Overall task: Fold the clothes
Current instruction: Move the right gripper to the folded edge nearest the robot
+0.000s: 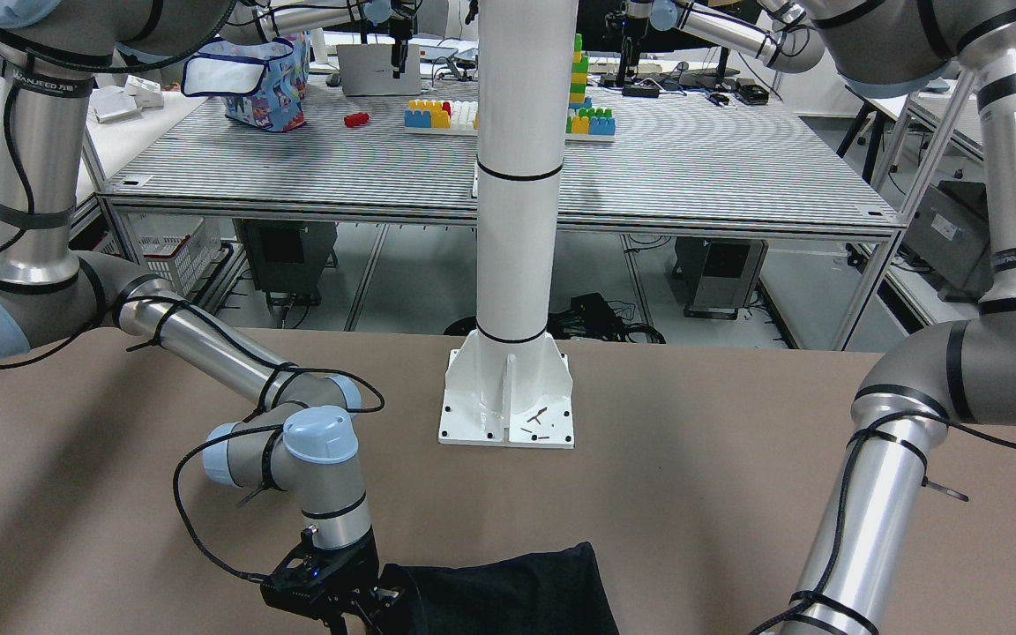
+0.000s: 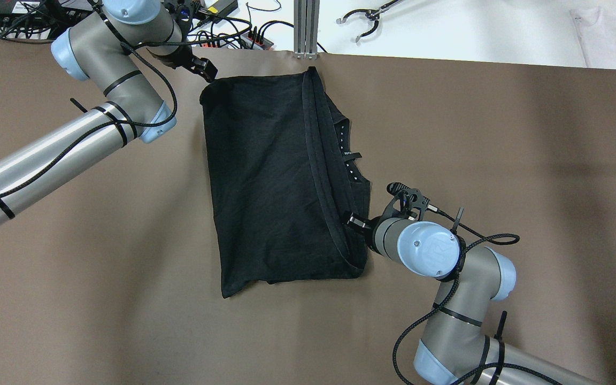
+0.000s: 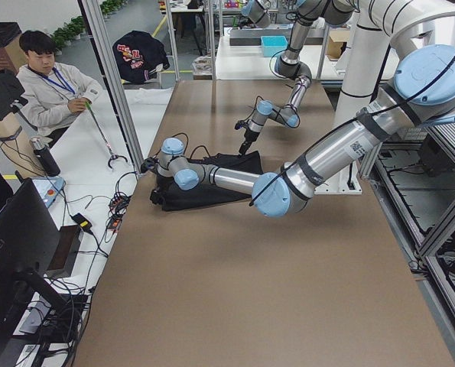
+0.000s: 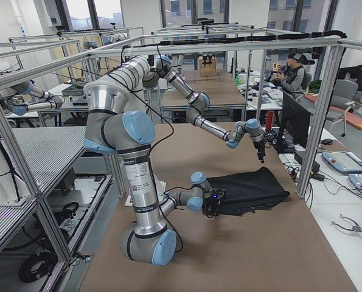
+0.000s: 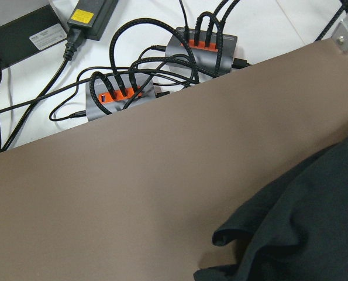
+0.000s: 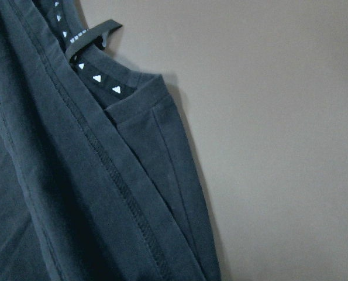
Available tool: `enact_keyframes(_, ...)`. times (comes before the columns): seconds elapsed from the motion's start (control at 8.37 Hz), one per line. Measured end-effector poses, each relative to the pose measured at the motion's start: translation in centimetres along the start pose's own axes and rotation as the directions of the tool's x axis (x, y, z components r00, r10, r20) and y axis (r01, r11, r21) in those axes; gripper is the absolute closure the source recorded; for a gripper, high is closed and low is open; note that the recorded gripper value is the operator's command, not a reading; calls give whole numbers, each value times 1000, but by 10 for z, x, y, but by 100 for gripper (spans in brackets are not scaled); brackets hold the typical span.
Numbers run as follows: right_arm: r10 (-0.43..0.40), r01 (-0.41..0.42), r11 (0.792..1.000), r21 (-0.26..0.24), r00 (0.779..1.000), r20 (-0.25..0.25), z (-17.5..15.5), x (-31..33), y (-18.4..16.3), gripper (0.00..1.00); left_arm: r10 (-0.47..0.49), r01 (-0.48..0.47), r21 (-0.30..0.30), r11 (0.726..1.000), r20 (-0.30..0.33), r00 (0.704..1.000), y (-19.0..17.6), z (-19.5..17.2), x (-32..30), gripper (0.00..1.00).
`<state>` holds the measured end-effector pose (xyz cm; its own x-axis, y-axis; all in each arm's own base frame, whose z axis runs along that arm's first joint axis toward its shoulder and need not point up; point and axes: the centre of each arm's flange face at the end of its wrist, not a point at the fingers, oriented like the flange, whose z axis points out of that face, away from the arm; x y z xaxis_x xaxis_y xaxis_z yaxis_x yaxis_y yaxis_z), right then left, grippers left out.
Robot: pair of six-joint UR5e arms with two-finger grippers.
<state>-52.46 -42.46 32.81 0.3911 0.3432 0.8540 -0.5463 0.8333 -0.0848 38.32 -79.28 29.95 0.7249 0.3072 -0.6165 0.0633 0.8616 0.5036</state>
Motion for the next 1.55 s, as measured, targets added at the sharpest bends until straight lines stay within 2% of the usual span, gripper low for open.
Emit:
enact_keyframes(0.12,-4,4,1000,-10,1000,1,1,0,9,83,0,0,1,1000,-1,1000,1,0,0,0)
enact_keyframes(0.24,-7,7,1000,-18,1000,4,0,0,16,100,-1,1,1,1000,-1,1000,1,0,-1,0)
enact_keyframes(0.48,-9,10,1000,-25,1000,25,-9,-5,20,100,-2,2,2,1000,2,1000,2,0,-2,0)
enact_keyframes(0.96,-10,12,999,-34,998,63,-49,7,19,100,-6,6,-1,1000,4,1000,5,3,1,0)
enact_keyframes(1.43,-33,37,998,-56,996,81,-65,6,97,100,-7,7,5,1000,-4,1000,14,2,2,0)
enact_keyframes(1.55,-36,41,998,-57,996,76,-73,4,108,27,-8,8,6,1000,-6,1000,16,1,1,0)
